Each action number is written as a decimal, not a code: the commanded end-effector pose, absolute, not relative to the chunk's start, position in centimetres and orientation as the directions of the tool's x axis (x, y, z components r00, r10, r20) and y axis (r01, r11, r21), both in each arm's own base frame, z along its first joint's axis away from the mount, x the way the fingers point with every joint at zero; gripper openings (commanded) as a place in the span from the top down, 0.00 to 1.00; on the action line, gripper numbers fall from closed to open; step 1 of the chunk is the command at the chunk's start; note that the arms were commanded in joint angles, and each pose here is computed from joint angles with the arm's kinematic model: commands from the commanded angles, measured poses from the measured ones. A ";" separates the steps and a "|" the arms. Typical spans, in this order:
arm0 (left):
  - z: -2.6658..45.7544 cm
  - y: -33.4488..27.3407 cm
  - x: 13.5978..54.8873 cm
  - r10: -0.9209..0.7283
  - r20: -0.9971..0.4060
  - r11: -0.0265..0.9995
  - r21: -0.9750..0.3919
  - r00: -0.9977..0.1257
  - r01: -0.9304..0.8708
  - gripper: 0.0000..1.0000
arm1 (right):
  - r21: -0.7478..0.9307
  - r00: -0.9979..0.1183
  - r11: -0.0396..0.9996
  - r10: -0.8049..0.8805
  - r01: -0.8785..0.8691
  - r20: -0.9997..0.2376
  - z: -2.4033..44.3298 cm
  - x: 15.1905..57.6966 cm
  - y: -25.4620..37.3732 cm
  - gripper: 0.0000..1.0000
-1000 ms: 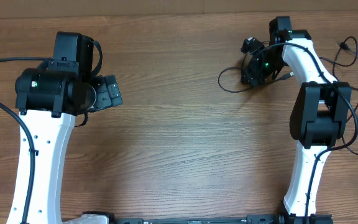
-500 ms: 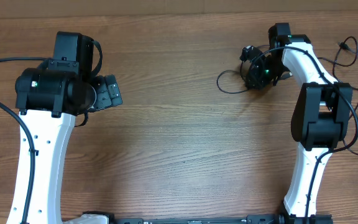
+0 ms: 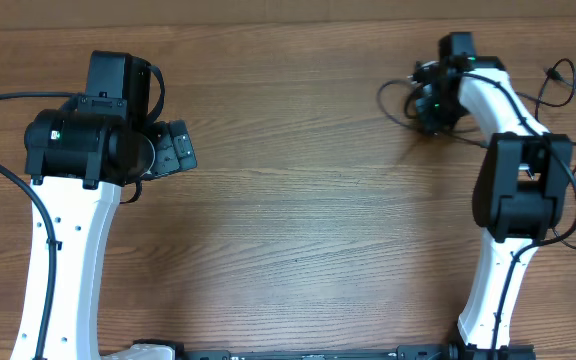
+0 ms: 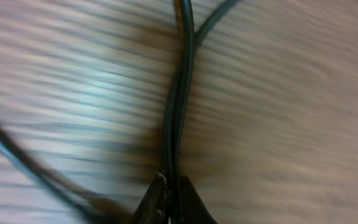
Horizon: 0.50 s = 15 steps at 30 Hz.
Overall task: Untangle cables
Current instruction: 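Pull the grasped cable with the right gripper to the right edge pile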
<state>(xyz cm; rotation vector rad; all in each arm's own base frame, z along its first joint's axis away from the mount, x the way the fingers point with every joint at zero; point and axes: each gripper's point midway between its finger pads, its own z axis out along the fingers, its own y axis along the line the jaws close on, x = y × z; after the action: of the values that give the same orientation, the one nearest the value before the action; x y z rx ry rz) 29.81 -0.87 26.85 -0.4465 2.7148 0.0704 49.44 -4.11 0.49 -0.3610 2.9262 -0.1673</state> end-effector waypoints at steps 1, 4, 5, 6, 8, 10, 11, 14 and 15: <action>27.4 -0.8 29.8 -0.294 -0.399 0.950 -0.018 -0.869 -0.313 0.00 | -0.175 -0.982 0.974 0.116 0.141 -0.147 -0.2 47.2 -10.9 0.96; 27.4 -0.8 29.8 -0.294 -0.399 0.950 -0.018 -0.869 -0.313 0.00 | -0.121 -0.950 0.947 0.283 0.299 -0.134 -0.4 45.7 -13.9 0.96; 27.4 -0.8 29.8 -0.294 -0.399 0.950 -0.018 -0.869 -0.313 0.00 | -0.093 -0.933 0.932 0.338 0.350 -0.124 -0.5 45.1 -15.0 0.96; 27.4 -0.8 29.8 -0.294 -0.399 0.950 -0.018 -0.869 -0.313 0.00 | -0.061 -0.911 0.913 0.396 0.404 -0.112 -0.6 44.4 -16.1 0.96; 27.4 -0.8 29.8 -0.294 -0.399 0.950 -0.018 -0.869 -0.313 0.00 | -0.001 -0.872 0.875 0.482 0.484 -0.083 -0.7 43.1 -17.8 0.96; 27.4 -0.8 29.8 -0.294 -0.399 0.950 -0.018 -0.869 -0.313 0.00 | 0.069 -0.832 0.833 0.552 0.549 -0.050 -0.7 41.8 -19.3 0.96; 27.4 -0.8 29.8 -0.294 -0.399 0.950 -0.018 -0.869 -0.313 0.00 | 0.104 -0.818 0.816 0.575 0.569 -0.037 -0.7 41.3 -19.8 0.96; 27.4 -0.8 29.8 -0.294 -0.399 0.950 -0.018 -0.869 -0.313 0.00 | 0.219 -0.767 0.747 0.641 0.627 0.008 -0.2 40.0 -21.2 0.96; 27.4 -0.8 29.8 -0.294 -0.399 0.950 -0.018 -0.869 -0.313 0.00 | 0.260 -0.749 0.720 0.662 0.644 0.024 0.1 39.6 -21.6 0.96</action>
<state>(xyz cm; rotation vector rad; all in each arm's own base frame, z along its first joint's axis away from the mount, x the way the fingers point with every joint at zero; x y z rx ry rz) 29.81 -0.87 26.85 -0.4465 2.7148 0.0704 40.64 -21.36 0.31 0.9319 2.9121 0.1637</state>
